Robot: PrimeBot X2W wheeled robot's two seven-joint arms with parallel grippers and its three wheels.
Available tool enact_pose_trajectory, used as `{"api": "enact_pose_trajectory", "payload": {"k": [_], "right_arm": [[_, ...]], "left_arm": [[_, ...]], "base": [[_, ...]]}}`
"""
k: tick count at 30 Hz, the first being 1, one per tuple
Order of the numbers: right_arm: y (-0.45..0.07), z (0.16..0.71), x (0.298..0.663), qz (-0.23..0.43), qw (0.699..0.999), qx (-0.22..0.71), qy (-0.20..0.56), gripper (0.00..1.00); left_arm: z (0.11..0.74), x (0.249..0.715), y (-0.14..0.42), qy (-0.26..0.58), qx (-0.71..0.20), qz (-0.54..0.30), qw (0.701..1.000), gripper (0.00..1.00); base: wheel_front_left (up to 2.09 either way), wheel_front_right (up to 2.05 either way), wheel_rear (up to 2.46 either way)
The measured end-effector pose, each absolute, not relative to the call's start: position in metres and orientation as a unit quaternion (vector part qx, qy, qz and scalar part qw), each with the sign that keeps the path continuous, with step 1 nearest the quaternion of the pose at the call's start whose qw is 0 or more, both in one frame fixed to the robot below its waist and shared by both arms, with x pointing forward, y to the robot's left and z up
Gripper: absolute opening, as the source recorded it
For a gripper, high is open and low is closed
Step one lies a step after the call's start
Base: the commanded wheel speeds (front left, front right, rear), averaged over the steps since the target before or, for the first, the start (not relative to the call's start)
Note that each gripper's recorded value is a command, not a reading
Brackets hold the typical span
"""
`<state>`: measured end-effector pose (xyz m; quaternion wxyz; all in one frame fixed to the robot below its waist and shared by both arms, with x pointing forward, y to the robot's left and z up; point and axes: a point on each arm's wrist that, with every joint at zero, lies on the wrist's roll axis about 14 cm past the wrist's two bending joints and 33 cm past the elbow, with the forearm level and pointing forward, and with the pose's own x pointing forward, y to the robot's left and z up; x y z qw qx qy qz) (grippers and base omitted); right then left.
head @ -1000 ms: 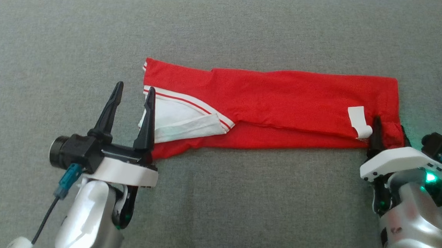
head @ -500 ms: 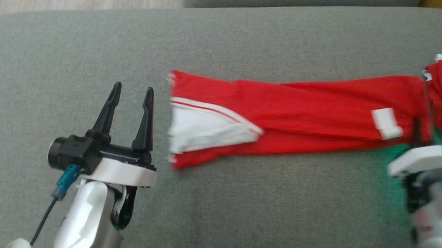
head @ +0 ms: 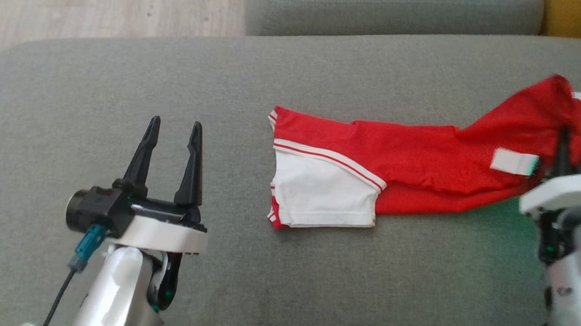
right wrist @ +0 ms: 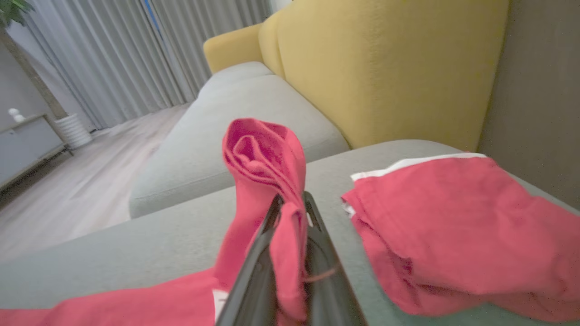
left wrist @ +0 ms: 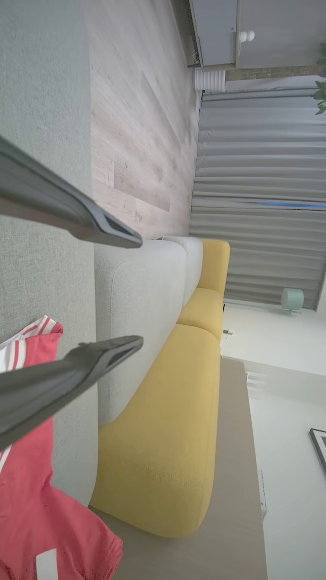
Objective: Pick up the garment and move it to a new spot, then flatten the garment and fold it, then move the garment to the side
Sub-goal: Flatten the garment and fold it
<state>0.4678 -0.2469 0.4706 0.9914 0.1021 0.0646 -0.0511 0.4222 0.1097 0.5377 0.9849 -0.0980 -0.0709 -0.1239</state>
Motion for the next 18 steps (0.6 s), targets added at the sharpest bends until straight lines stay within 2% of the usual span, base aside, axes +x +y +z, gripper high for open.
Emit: {"api": "enact_pose_trajectory", "payload": {"k": [7, 13, 18], "right_arm": [[-0.176, 0.499, 0.482, 0.034, 0.991, 0.121, 0.041, 0.00], [-0.093, 0.510, 0.485, 0.133, 0.981, 0.130, 0.051, 0.00], [-0.042, 0.496, 0.479, 0.196, 0.969, 0.124, 0.081, 0.00]], "left_arm": [[0.550, 0.410, 0.130, -0.090, -0.094, -0.094, 0.987, 1.00], [0.548, 0.395, 0.161, -0.091, -0.092, -0.050, 0.990, 1.00], [0.545, 0.383, 0.185, -0.089, -0.091, -0.016, 0.992, 1.00]], "base": [[0.00, 0.00, 0.00], [0.00, 0.00, 0.00], [0.00, 0.00, 0.00]]}}
